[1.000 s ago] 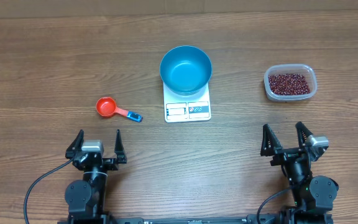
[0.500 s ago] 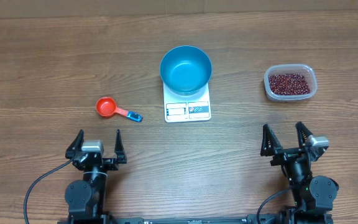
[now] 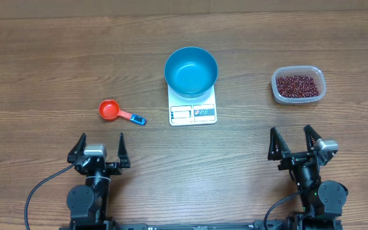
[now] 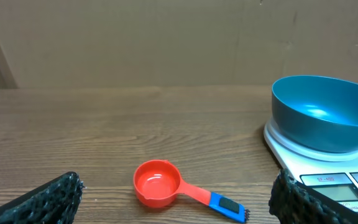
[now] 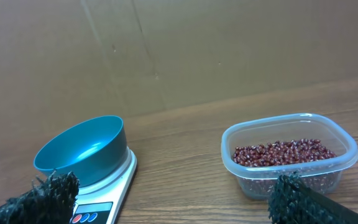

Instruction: Scoop item into bowl and weigh 150g on scale

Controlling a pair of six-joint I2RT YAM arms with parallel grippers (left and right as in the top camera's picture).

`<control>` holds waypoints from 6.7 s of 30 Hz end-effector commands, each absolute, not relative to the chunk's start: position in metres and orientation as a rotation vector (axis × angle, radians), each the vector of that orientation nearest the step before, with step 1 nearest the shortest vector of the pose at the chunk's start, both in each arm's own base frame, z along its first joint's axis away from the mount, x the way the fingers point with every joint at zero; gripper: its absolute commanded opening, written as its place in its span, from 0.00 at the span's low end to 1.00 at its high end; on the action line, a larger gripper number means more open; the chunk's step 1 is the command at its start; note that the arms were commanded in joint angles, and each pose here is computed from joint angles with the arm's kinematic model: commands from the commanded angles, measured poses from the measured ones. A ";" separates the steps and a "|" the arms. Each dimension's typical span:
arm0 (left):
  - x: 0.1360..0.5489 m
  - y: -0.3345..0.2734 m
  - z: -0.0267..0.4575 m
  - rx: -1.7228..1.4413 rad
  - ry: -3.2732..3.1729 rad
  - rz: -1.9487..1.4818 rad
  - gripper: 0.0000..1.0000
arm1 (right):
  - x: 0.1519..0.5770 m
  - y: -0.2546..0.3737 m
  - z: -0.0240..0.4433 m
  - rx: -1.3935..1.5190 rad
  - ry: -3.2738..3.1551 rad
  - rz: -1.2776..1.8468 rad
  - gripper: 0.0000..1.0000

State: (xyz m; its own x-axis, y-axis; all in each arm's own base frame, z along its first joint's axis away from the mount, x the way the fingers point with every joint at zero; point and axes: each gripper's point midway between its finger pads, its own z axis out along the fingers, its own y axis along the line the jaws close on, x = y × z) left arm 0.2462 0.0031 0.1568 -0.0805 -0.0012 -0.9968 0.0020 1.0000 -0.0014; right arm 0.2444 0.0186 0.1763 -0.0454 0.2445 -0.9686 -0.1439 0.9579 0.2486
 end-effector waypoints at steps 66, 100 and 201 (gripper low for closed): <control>0.246 0.004 0.156 0.007 1.646 0.013 1.00 | 0.244 0.018 0.176 0.079 1.575 0.311 1.00; 0.246 0.004 0.156 0.007 1.646 0.013 1.00 | 0.244 0.018 0.176 0.080 1.576 0.311 1.00; 0.322 0.043 0.076 -1.634 2.504 0.157 0.94 | 0.244 0.018 0.176 0.080 1.576 0.311 1.00</control>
State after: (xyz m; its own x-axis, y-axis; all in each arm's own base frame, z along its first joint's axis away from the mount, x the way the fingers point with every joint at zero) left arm 0.3171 0.0371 0.0851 -0.4273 -0.8901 -0.1589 -0.9002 0.4352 -0.0169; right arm 0.2444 0.0186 0.1770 -0.0425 0.2446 -0.9687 -0.1446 0.9578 0.2482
